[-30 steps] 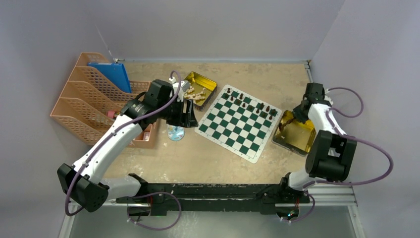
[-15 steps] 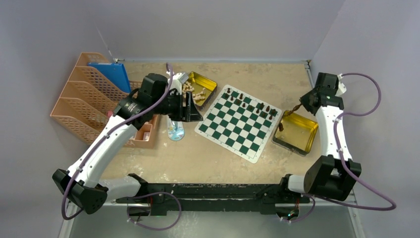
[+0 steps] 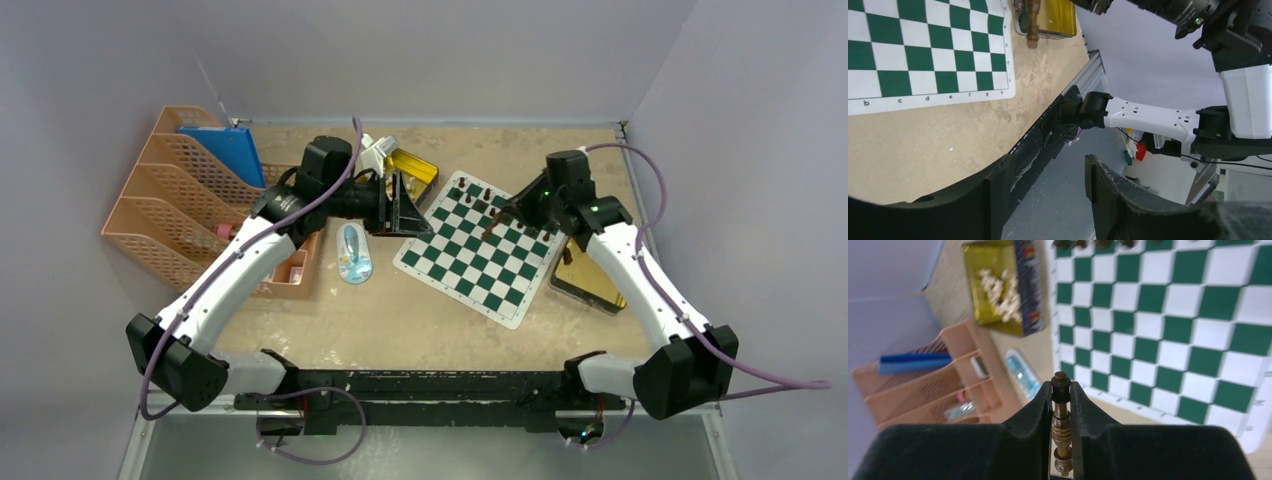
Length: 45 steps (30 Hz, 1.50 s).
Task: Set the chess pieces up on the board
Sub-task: Pick up the chess piece from the storage box.
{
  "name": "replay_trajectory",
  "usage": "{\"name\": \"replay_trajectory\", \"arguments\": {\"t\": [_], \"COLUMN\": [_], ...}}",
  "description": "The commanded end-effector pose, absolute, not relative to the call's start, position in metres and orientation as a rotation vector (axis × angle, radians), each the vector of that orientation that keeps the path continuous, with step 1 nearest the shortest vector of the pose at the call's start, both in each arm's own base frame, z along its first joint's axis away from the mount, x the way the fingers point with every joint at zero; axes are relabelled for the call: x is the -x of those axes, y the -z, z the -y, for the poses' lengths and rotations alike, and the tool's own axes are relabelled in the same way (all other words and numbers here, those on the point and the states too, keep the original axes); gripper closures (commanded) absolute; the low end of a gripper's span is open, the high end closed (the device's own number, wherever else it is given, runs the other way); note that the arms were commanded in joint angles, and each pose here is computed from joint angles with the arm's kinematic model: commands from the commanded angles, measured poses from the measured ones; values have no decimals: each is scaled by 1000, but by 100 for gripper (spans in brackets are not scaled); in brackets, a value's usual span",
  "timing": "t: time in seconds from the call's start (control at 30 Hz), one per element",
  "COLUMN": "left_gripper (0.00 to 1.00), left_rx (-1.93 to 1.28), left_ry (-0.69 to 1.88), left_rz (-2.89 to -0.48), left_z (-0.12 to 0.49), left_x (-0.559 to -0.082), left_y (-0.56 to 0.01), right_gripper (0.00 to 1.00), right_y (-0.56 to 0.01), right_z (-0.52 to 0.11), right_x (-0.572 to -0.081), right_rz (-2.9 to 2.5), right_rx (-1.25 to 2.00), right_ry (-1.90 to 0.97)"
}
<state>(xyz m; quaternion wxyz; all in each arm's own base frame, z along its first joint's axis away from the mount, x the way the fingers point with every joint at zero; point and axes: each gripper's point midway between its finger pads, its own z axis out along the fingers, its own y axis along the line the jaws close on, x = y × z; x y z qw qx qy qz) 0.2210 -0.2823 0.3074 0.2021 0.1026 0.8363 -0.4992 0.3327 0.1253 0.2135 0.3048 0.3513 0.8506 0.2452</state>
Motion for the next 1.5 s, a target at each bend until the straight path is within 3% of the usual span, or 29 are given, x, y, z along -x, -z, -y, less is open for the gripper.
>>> {"name": "replay_trajectory", "arguments": {"t": [0.0,0.3,0.6,0.8,1.07,1.37,1.47], "left_gripper": [47,44,43,47,63,99,100], "left_rx": [-310,-318,-342,-352,-364,-416,-418], "left_ry": [1519,1448,1331,1336,1318,1303,1295], "left_rz": [-2235,-2300,-2348,-2346,-2336,-2322,-2339], "left_z": [297,304,300,302,302,299,296], "left_x": [-229,-251,-262,-265,-267,-264,-259], "left_y": [-330,-305,-281,-279,-280,-280,-277], "right_gripper": [94,94,93,93,91,90,90], "right_y": [-254,-281,-295,-301,-307,-322,-330], "right_z": [-183,-254,-279,-282,-278,-275,-264], "right_x": [-332,-326,-318,-312,-307,-305,-315], "right_rz": [-2173,-2176,-2185,-2165,-2146,-2074,-1998], "right_rx": [-939,-851,-789,-787,-773,-631,-527], "right_ry": [-914,-1093,-1154,-1189,-1194,-1208,-1105]}}
